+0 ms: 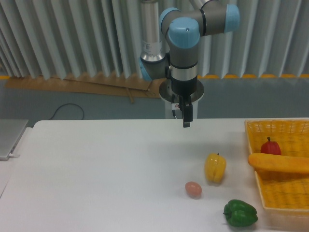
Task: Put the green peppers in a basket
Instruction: 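Move the open gripper over toward the green bell pepper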
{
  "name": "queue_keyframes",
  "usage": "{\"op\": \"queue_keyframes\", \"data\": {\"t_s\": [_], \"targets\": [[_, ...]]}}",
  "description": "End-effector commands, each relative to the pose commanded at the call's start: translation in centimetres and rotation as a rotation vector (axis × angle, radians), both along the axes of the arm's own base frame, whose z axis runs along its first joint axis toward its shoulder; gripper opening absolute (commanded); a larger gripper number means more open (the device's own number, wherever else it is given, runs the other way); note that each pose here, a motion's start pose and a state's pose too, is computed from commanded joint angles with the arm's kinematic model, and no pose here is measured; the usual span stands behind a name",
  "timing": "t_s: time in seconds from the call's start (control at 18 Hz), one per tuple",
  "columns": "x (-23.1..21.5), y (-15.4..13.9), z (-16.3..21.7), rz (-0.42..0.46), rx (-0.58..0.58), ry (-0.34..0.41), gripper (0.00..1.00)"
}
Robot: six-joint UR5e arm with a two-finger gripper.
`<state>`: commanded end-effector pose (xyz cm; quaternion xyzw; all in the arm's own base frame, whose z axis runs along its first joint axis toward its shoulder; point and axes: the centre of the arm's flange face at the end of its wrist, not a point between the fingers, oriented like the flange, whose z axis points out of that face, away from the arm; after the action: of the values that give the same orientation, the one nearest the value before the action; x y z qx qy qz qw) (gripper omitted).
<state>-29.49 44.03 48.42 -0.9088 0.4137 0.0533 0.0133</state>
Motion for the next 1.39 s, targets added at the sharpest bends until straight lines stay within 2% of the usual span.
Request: {"op": "queue_keyframes", "data": {"t_s": [0.17, 0.5, 0.89, 1.11, 1.28, 1.39], "targets": [[0.3, -0.3, -0.3, -0.001, -0.026, -0.025, 1.00], [-0.1, 0.0, -0.6, 0.009, -0.021, -0.025, 1.00], [-2.9, 0.7, -0.4, 0.024, 0.011, 0.018, 1.00], [-5.0, 0.5, -1.2, 0.053, 0.006, 0.012, 1.00], [-6.7, 0.8, -1.7, 0.077, 0.040, 0.049, 1.00], [-7.9, 0.4, -2.4, 0.085, 0.033, 0.048, 1.00]]}}
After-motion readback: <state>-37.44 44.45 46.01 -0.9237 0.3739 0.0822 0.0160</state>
